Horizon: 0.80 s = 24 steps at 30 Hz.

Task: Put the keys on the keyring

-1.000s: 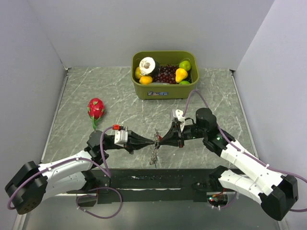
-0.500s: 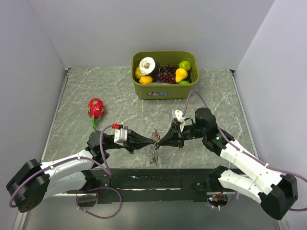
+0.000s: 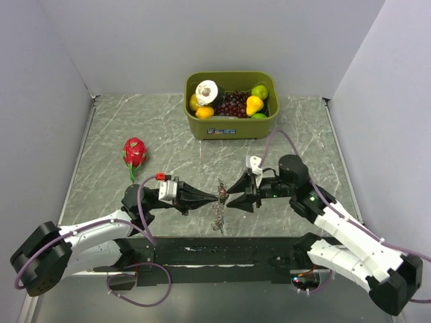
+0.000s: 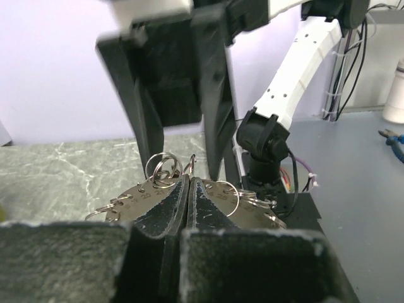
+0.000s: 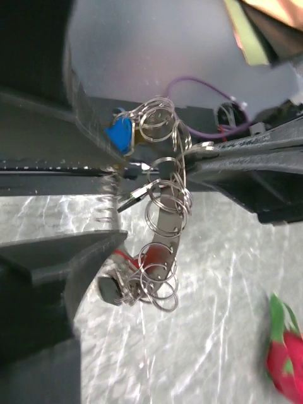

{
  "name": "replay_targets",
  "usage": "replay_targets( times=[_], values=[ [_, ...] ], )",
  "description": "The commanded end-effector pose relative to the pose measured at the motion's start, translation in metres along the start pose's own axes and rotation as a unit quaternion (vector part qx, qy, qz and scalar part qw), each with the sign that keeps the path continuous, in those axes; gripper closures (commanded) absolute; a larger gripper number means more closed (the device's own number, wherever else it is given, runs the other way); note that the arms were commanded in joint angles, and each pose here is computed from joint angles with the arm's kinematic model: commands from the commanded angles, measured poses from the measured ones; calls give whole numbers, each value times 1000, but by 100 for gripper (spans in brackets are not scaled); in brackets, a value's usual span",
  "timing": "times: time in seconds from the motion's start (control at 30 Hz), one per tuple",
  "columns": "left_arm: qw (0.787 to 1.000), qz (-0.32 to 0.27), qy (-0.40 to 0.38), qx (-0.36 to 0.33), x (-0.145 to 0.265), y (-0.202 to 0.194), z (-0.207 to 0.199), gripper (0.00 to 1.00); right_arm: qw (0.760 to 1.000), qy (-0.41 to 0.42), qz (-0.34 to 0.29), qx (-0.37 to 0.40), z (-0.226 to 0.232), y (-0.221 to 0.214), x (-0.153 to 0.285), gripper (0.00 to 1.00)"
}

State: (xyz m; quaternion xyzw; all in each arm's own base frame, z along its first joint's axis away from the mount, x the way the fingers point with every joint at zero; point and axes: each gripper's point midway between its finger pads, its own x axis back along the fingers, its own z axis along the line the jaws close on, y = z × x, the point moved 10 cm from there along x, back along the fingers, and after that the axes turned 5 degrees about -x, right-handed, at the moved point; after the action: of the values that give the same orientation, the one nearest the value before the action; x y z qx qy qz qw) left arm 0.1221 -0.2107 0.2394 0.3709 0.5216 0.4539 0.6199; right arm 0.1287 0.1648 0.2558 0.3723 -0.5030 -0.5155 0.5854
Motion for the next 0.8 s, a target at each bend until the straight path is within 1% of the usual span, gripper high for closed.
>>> replay_targets(
  times=[0.0,0.17,0.23,0.27,0.3,0.4,0.43,0.6,0.77],
  values=[
    [998,-20,-6,-57,-6,20,4,99,996,-36,-48,62,14,24,17,39],
    [998,0,0,-61,-4,16,5,99,993,-13,-75,90,24,45,23,36],
    [998,4,0,-57,-4,15,5,99,992,18,-85,94,28,51,21,37],
    [998,5,0,-56,-4,14,6,99,992,29,-85,93,27,54,18,39],
    [998,6,-2,-55,-4,14,6,99,992,37,-84,90,27,55,15,48],
    [999,6,-4,-52,-4,13,5,99,993,51,-68,84,23,57,3,56],
    [999,2,-4,-54,-4,14,5,99,993,55,-62,80,23,56,-1,58],
    [999,2,-8,-50,-5,13,5,99,995,58,-46,67,15,50,-15,58],
    [999,1,-11,-51,-5,14,5,99,997,45,-37,59,8,44,-20,55]
  ],
)
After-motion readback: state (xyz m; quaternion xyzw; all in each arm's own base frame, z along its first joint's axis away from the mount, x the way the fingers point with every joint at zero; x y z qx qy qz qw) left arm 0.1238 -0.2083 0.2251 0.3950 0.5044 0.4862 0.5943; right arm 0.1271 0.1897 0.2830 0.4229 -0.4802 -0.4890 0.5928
